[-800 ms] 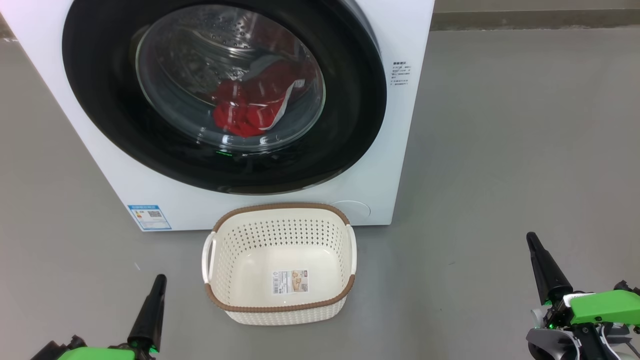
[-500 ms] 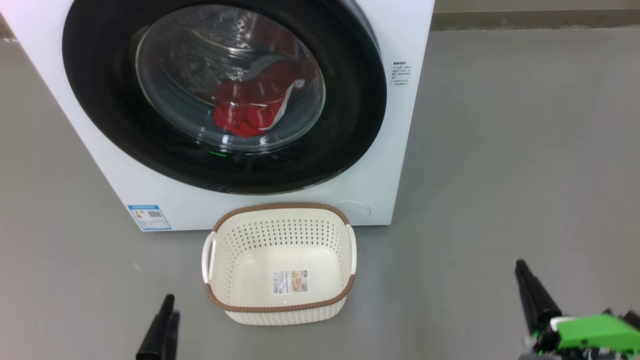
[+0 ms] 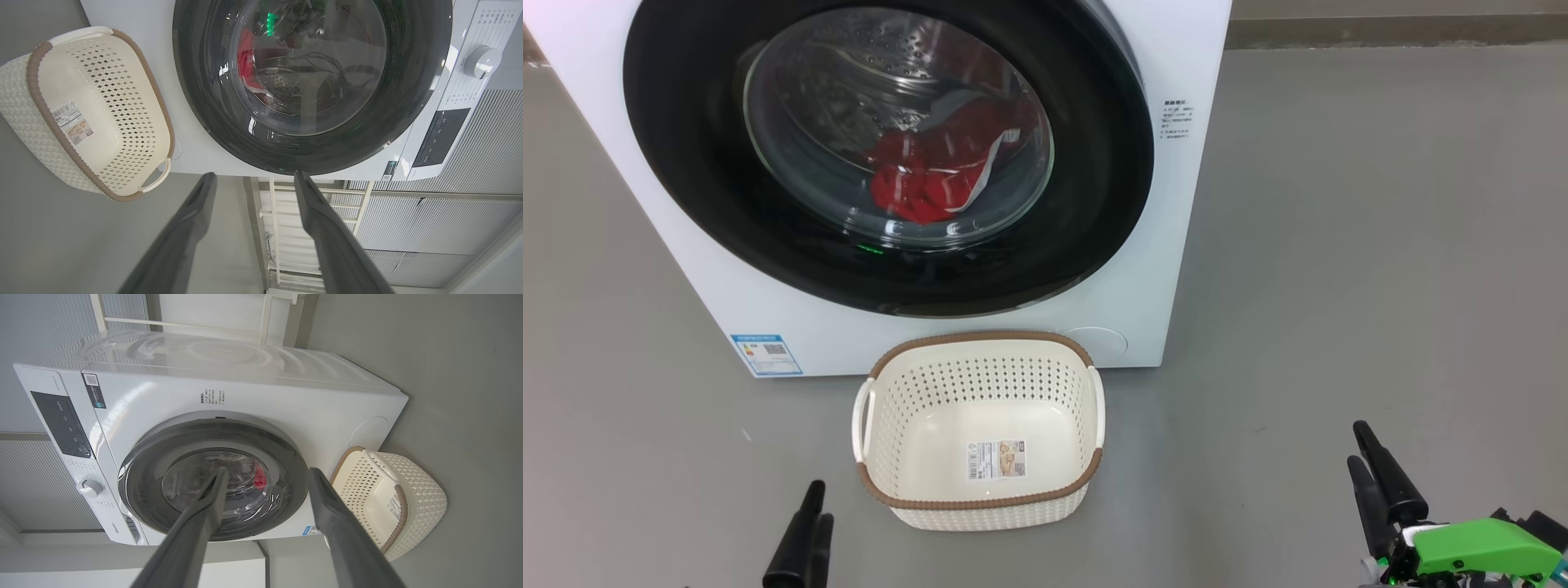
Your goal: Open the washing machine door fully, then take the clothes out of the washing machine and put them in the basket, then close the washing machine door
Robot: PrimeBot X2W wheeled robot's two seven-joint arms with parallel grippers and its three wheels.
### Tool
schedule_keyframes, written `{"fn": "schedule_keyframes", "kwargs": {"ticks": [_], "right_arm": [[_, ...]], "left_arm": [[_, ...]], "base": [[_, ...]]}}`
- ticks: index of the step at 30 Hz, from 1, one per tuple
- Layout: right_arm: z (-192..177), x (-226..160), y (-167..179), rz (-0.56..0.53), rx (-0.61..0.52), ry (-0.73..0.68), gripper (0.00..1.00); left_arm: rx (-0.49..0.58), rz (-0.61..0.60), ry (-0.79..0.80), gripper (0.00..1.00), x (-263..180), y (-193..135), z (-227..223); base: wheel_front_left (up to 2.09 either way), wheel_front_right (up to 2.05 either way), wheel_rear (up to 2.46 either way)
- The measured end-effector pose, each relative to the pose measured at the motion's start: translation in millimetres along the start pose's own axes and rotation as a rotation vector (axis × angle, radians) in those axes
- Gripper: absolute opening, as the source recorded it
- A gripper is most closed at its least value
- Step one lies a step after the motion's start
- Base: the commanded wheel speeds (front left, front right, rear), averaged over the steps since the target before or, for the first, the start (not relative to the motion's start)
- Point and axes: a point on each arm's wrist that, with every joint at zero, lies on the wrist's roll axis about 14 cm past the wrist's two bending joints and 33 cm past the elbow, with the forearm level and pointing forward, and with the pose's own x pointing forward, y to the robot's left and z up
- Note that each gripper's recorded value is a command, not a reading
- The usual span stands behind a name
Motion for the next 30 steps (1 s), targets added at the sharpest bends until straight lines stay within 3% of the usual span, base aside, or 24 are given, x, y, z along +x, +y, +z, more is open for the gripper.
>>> {"fn": "schedule_keyframes", "kwargs": {"ticks": [7, 30], "right_arm": [[-2.4, 5.4, 9.1, 0.022, -0.060, 0.002, 1.00], [-3.7, 13.8, 21.5, 0.051, -0.351, -0.018, 1.00]], "left_arm": [[0.059, -0.024, 0.008, 1.00, 5.8, -9.7, -5.0], [0.425, -0.041, -0.004, 1.00, 15.1, -21.9, -8.9]], "base": [[0.00, 0.00, 0.00], [0.00, 0.00, 0.00]]}}
